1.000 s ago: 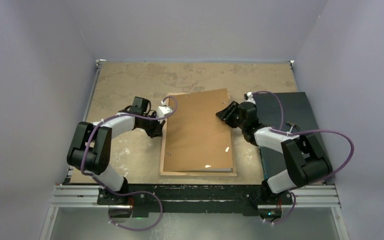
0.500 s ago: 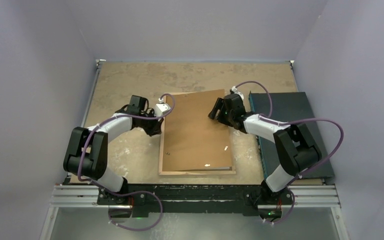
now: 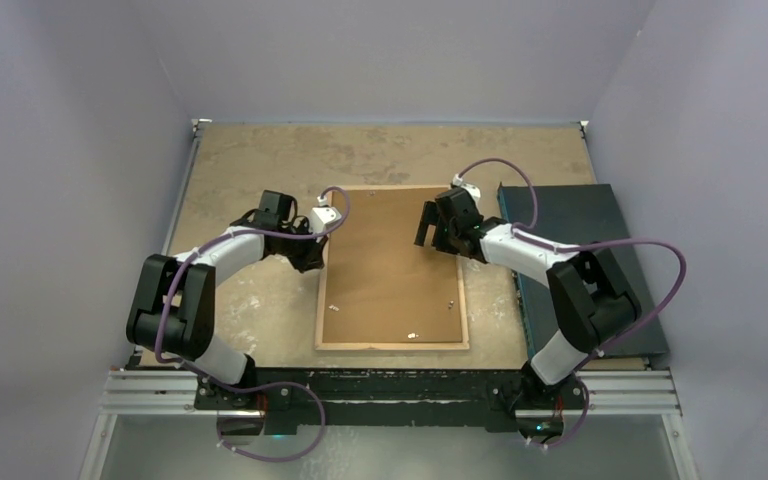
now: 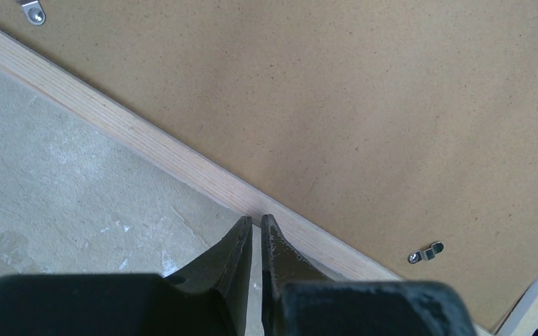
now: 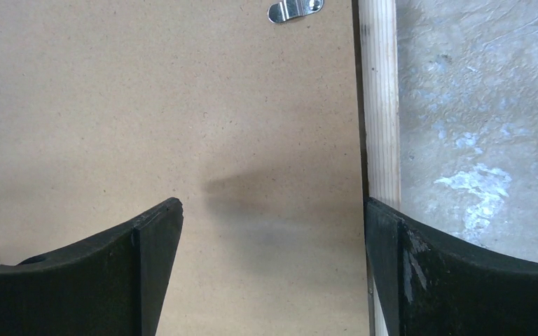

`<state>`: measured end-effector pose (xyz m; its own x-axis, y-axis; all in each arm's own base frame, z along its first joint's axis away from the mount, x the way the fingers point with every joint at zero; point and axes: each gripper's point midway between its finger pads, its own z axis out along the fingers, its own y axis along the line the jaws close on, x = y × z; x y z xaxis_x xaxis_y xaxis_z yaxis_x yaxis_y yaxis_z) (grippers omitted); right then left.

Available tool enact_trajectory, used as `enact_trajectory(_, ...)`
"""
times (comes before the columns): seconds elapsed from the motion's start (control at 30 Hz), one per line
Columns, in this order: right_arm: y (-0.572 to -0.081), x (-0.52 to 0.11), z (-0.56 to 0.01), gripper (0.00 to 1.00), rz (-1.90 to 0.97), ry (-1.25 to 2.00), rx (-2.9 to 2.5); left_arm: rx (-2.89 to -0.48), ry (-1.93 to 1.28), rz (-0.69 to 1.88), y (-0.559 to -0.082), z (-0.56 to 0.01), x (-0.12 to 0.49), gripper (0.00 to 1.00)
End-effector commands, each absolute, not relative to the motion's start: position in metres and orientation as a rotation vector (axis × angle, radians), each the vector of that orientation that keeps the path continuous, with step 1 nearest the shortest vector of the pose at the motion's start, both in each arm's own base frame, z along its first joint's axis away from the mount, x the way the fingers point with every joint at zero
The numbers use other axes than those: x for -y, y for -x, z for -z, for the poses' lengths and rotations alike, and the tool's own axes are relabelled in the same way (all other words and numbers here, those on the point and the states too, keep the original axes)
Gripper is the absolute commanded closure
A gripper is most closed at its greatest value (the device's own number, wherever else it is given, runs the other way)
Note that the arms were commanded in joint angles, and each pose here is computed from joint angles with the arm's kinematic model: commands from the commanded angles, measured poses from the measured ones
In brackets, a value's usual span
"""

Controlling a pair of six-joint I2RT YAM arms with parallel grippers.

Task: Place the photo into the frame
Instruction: Turn over the photo frame item on the photo frame.

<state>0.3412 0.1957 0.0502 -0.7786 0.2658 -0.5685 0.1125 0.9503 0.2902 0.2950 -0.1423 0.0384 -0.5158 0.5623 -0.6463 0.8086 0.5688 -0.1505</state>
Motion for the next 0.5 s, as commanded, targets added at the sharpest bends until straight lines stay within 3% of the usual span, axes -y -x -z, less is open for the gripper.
enact_trajectory(0.0,-0.353,-0.191,-0.08,0.01,-0.249,-0.243,-2.398,-2.192,-1.092,0.611,-0.304,-0.054,0.146,0.92)
enact_trajectory(0.37,-0.346,-0.204,-0.098,0.01,-0.375,-0.193,-2.382,-2.197,-1.057,0.597,-0.311,-0.064,0.141,0.89)
enact_trajectory(0.47,-0.342,-0.202,-0.099,0.13,-0.374,-0.181,-2.384,-2.199,-1.024,0.608,-0.318,-0.071,0.138,0.87)
